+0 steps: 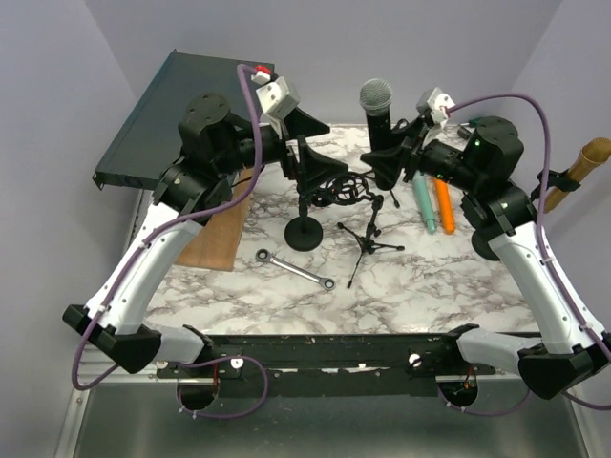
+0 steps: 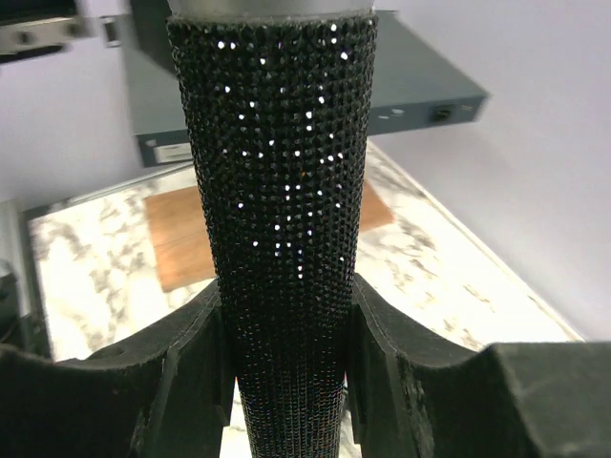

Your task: Remove the microphone from the stand

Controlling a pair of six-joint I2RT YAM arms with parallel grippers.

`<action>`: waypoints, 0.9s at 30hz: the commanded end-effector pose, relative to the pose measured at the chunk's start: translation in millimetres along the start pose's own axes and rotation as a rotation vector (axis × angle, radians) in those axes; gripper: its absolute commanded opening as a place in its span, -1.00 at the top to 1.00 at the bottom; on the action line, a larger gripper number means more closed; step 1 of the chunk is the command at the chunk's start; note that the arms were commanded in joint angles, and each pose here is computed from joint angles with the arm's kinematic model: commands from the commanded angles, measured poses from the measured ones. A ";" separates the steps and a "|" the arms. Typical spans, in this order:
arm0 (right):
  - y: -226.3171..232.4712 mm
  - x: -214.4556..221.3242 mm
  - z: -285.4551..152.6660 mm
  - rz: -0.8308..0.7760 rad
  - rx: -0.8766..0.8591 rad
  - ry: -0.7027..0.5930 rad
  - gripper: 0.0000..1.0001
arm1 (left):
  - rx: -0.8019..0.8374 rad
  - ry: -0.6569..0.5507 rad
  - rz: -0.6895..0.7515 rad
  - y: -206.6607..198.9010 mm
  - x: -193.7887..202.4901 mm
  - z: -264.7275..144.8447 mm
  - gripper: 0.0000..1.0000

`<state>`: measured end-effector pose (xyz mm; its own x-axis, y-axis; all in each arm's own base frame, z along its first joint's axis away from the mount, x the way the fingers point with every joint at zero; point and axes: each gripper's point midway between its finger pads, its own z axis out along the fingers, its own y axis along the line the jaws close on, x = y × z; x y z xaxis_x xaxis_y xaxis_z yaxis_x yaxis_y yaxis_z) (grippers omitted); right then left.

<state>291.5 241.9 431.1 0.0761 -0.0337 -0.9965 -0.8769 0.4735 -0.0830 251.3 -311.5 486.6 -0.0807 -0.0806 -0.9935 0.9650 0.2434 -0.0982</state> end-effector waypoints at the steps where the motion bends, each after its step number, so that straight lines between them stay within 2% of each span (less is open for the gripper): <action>1: -53.0 -9.1 -31.1 0.029 0.309 -0.031 0.99 | -0.089 -0.056 0.117 -4.3 -16.4 -30.5 -0.97; 6: -108.0 25.5 -72.0 0.081 0.593 0.058 0.99 | -0.157 -0.049 0.181 -8.0 1.7 -56.3 -0.97; 10: -139.9 66.5 -100.2 0.124 0.749 0.154 0.99 | -0.194 -0.024 0.195 -11.7 19.0 -72.8 -0.97; 18: -186.6 138.0 -150.5 0.227 0.915 0.310 0.99 | -0.199 0.034 0.190 -22.3 46.3 -90.9 -0.97; 27: -234.2 245.2 -185.8 0.281 0.989 0.583 0.99 | -0.186 0.031 0.201 -34.6 54.9 -102.5 -0.97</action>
<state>419.1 -19.5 250.1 -0.4219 -0.0358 -0.9059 -0.0861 0.9963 0.0007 193.1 -232.2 432.2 0.0797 0.0079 -0.9968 0.9068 0.4147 0.0758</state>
